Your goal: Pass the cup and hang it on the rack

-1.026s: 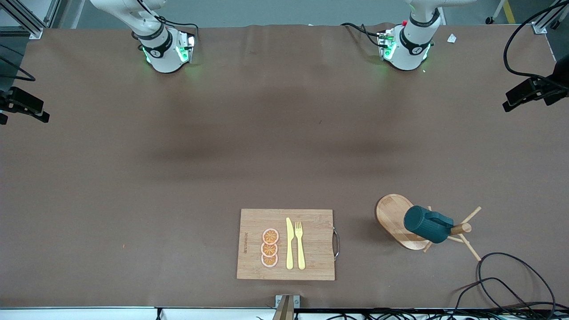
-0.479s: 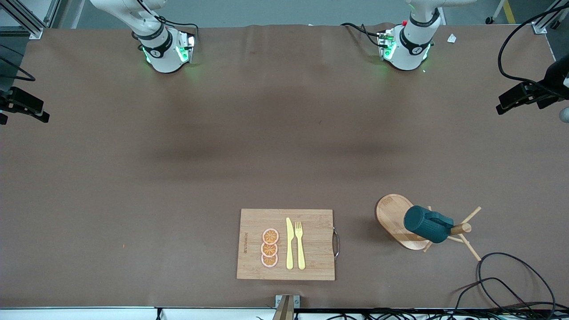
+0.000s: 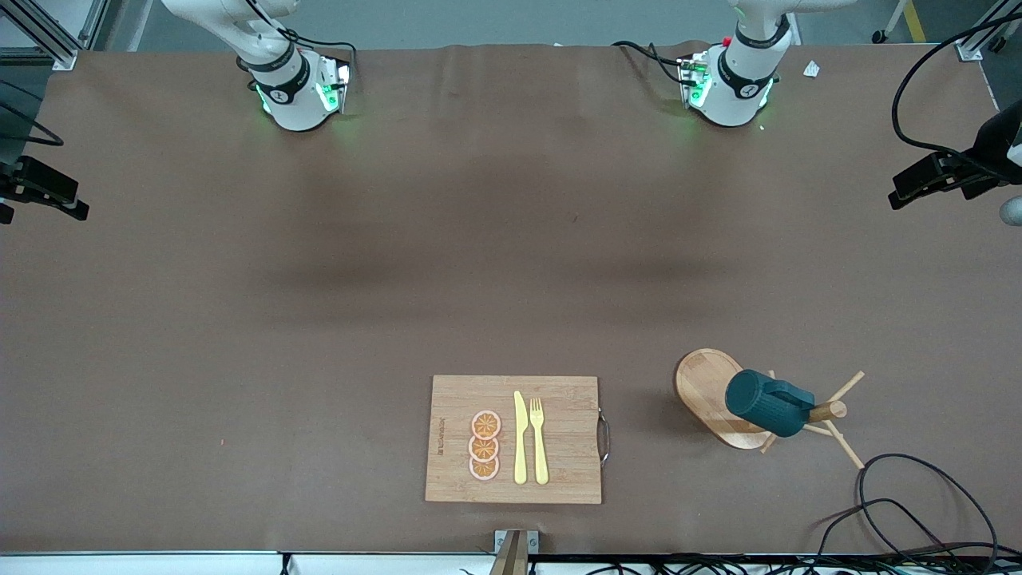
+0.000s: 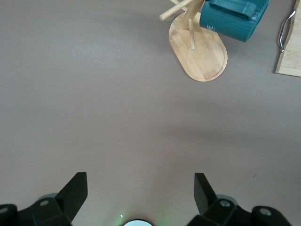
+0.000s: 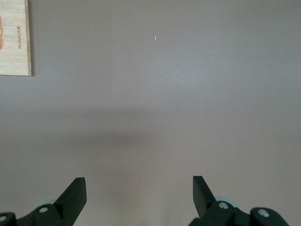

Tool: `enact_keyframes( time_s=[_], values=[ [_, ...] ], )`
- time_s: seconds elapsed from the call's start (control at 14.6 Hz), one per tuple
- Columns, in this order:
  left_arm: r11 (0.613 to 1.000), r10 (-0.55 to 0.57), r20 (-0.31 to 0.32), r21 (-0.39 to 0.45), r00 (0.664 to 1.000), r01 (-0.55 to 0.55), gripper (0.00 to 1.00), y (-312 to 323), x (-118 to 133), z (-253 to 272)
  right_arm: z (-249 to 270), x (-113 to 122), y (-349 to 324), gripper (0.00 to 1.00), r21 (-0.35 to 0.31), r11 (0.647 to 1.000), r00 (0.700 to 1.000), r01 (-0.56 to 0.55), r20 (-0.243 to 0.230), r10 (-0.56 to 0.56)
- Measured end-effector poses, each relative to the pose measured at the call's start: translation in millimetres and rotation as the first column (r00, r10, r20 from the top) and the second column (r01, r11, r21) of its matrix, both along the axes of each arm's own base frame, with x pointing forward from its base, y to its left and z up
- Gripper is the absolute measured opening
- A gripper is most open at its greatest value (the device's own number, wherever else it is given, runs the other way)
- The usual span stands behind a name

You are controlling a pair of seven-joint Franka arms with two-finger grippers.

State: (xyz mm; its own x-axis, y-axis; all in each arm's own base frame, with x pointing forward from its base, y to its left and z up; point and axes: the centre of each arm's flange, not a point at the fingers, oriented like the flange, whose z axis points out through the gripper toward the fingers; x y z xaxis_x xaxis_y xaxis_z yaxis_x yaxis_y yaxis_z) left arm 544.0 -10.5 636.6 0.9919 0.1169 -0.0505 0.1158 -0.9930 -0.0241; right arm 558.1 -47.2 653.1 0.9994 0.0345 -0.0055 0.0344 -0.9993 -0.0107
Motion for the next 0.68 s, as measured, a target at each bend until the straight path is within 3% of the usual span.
enact_keyframes(
  time_s=[0.68],
  values=[
    [0.996,-0.086,-0.017,-0.002,0.996,0.086,1.0,-28,-3,-1,0,0,0,1.0,0.0,1.0,1.0,0.0,0.0,0.0]
  ],
)
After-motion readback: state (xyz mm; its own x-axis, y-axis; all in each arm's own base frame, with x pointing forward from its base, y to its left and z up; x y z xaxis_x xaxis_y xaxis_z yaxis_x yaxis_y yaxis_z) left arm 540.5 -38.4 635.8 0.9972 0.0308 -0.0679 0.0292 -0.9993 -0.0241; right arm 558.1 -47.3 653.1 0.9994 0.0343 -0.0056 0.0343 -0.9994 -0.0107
